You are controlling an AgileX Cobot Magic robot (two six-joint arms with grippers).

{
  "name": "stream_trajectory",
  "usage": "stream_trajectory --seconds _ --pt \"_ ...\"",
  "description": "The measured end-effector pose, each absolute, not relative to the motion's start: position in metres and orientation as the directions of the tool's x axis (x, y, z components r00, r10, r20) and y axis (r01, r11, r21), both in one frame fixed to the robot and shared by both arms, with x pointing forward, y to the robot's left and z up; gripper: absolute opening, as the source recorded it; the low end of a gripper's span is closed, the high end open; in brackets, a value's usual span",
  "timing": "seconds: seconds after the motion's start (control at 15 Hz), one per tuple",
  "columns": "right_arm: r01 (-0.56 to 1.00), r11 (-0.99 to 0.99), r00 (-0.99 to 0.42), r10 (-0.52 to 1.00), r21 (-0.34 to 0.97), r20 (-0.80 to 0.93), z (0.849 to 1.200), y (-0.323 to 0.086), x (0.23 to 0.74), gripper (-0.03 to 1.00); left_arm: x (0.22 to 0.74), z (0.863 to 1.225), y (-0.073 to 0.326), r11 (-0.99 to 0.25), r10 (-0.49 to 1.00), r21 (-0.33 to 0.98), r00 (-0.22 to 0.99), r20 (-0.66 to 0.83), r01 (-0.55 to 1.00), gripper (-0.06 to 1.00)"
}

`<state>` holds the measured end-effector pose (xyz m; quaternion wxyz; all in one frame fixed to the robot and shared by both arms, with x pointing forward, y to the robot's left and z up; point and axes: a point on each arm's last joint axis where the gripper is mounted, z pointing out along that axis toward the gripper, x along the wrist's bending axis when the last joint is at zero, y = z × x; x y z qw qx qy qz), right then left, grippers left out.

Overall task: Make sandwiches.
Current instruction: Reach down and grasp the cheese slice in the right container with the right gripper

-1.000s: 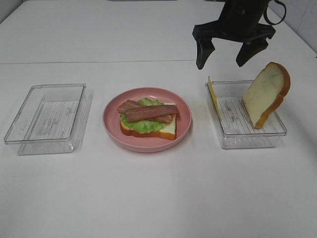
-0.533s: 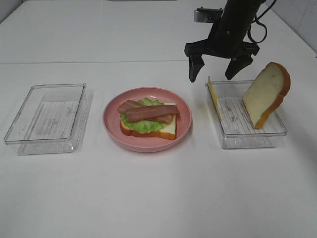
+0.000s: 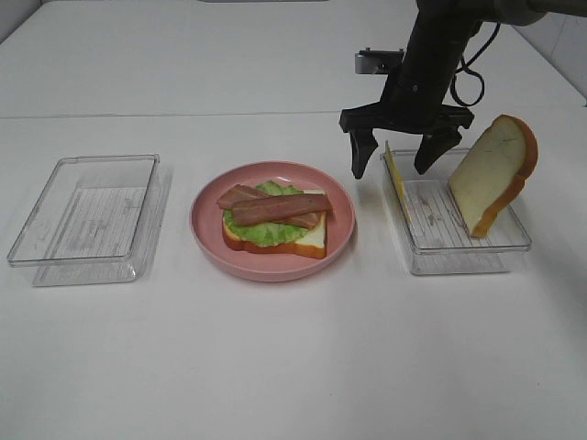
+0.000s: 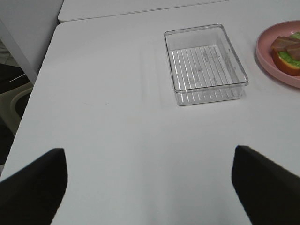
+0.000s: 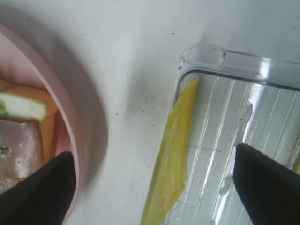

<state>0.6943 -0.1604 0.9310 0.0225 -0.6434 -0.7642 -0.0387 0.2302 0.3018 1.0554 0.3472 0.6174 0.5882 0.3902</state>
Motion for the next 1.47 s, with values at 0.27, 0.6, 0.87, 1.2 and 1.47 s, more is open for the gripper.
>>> stream_trajectory --seconds 0.27,0.6,0.87,1.2,1.47 --pt "0.985 0.169 -0.171 0.982 0.031 0.084 0.9312 -0.1604 0.6944 0.71 0.2302 1.0554 0.3018 -0.067 0.997 0.888 0.004 0.073 0.455 0.87" --pt "0.985 0.169 -0.171 0.982 0.031 0.084 0.9312 -0.1604 0.6944 0.59 0.2302 1.0554 0.3018 -0.067 0.997 0.888 0.004 0.073 0.455 0.87" --pt "0.985 0.171 -0.173 0.982 0.032 0.080 0.9312 -0.1608 0.6945 0.35 0.2302 1.0554 0.3018 -0.067 0.997 0.888 0.004 0.073 0.455 0.87" --pt "0.984 0.177 -0.179 0.982 0.029 0.060 0.9310 -0.1626 0.6945 0.31 0.2302 1.0554 0.3018 -0.067 0.997 0.888 0.004 0.073 0.455 0.87" --pt "0.984 0.178 -0.179 0.982 0.015 0.059 0.9310 -0.1629 0.6933 0.05 0.2302 1.0554 0.3018 -0.067 0.997 0.888 0.004 0.073 0.455 0.87"
